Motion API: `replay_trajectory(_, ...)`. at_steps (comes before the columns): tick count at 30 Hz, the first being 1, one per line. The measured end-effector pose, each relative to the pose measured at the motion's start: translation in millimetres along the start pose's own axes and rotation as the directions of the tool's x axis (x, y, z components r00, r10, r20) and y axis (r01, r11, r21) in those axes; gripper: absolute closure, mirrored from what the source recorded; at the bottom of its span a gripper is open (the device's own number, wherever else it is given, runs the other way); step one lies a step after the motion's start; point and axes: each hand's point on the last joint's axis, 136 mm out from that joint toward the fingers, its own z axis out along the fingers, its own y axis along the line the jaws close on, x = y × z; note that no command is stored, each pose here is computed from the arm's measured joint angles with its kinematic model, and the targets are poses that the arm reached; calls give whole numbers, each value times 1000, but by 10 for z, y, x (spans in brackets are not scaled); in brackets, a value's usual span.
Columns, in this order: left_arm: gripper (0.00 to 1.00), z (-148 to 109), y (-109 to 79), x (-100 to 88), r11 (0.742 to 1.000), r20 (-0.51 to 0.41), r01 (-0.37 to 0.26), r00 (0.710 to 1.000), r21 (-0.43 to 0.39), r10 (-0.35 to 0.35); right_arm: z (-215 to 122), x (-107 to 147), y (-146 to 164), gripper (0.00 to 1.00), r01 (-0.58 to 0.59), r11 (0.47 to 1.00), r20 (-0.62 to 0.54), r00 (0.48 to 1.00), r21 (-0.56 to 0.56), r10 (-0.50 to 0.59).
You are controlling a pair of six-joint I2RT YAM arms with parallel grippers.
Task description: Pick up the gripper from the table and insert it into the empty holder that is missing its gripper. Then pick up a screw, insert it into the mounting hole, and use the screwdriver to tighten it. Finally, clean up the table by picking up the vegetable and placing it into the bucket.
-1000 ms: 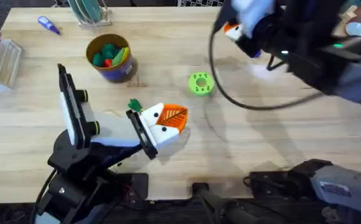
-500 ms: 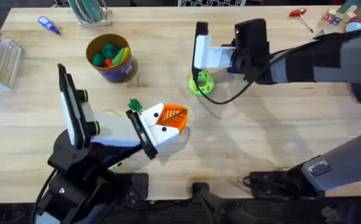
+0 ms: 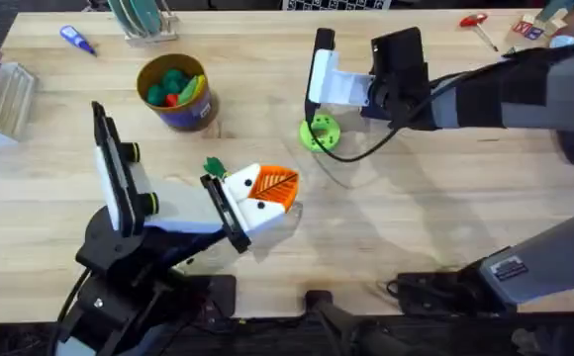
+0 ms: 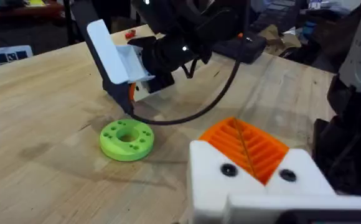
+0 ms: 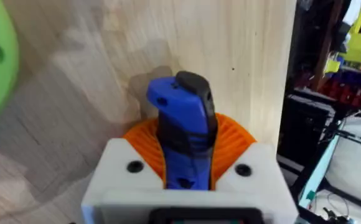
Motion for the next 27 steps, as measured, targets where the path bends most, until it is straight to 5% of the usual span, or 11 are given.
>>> replay_trajectory(3, 995, 0, 0, 0, 1000, 0, 0, 1000, 0, 0, -6, 3, -31, 554, -45, 999, -5, 999, 8, 45)
replay_trajectory(6, 995, 0, 1, 0, 1000, 0, 0, 1000, 0, 0, -36, 0, -128, 169, -78, 996, -7, 997, 33, 78)
replay_trajectory(7, 995, 0, 1, 0, 1000, 0, 0, 1000, -1, 0, -55, -10, -146, 137, -85, 996, -4, 996, 31, 86)
replay_trajectory(13, 995, 0, 1, 0, 1000, 0, 0, 1000, -1, 0, -98, -56, -72, 123, -115, 993, -3, 993, 3, 115)
replay_trajectory(21, 995, 0, 2, 0, 1000, 0, 0, 1000, -1, 0, -264, -27, -11, 121, -289, 956, -14, 957, -46, 289)
replay_trajectory(27, 995, 0, 3, 0, 1000, 0, 0, 1000, -1, 0, -727, 66, -146, 120, -556, 829, -23, 831, -57, 555)
